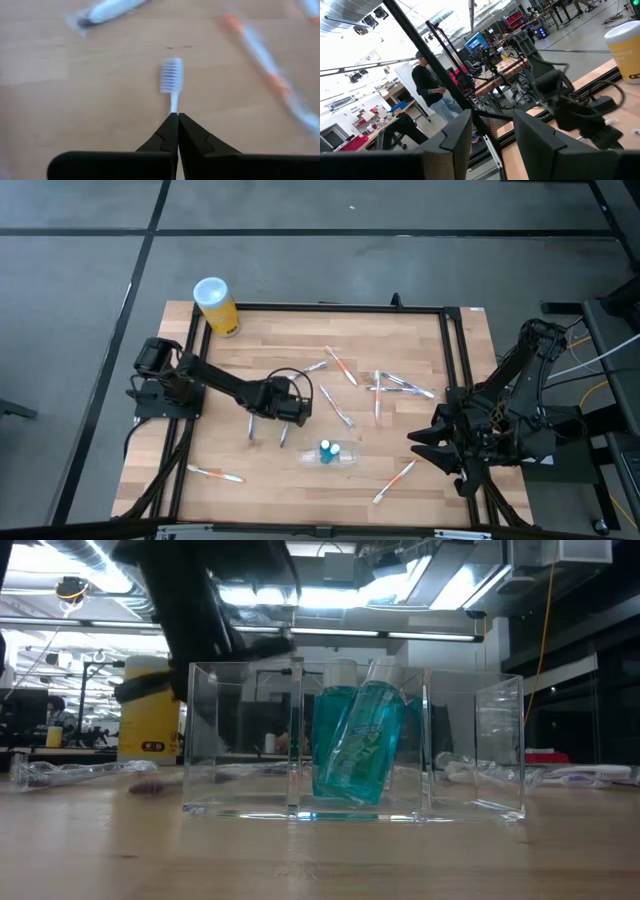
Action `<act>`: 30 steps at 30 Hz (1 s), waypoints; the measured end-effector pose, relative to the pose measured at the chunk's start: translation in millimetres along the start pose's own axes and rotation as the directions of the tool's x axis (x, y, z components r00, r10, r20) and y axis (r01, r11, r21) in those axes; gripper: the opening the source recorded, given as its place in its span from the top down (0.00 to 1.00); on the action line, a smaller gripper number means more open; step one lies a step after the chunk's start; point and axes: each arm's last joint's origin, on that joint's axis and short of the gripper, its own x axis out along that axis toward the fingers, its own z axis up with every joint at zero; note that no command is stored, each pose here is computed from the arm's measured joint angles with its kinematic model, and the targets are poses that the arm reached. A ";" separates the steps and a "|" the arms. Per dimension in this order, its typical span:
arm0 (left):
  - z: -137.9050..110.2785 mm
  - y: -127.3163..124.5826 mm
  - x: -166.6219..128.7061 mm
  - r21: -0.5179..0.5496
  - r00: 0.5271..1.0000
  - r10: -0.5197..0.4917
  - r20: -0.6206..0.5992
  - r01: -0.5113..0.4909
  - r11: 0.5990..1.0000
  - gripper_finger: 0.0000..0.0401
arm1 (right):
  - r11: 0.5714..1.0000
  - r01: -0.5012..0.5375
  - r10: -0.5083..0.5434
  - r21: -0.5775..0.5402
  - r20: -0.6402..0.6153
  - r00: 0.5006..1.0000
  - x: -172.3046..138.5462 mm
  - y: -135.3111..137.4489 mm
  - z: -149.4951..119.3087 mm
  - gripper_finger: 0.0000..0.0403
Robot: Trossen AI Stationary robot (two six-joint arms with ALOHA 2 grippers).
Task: Pick & Place toothbrushing station
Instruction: Put the purple toothbrush into the left section of the transparent organizer
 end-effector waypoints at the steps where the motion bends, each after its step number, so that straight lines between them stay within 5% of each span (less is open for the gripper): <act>1: -2.3 -0.9 -4.4 -0.009 1.000 -0.019 0.001 0.019 1.000 1.00 | 1.000 0.001 -0.001 0.000 0.000 1.000 0.1 -0.1 0.0 0.63; 15: -27.1 0.9 -22.5 0.070 0.993 -0.070 -0.092 0.076 0.995 0.97 | 1.000 0.019 -0.019 -0.019 0.007 1.000 0.2 -0.8 0.0 0.63; 30: -20.7 4.5 5.6 0.209 0.982 0.069 -0.178 -0.031 0.977 0.65 | 1.000 0.018 -0.018 -0.012 0.009 1.000 0.2 -0.7 0.3 0.63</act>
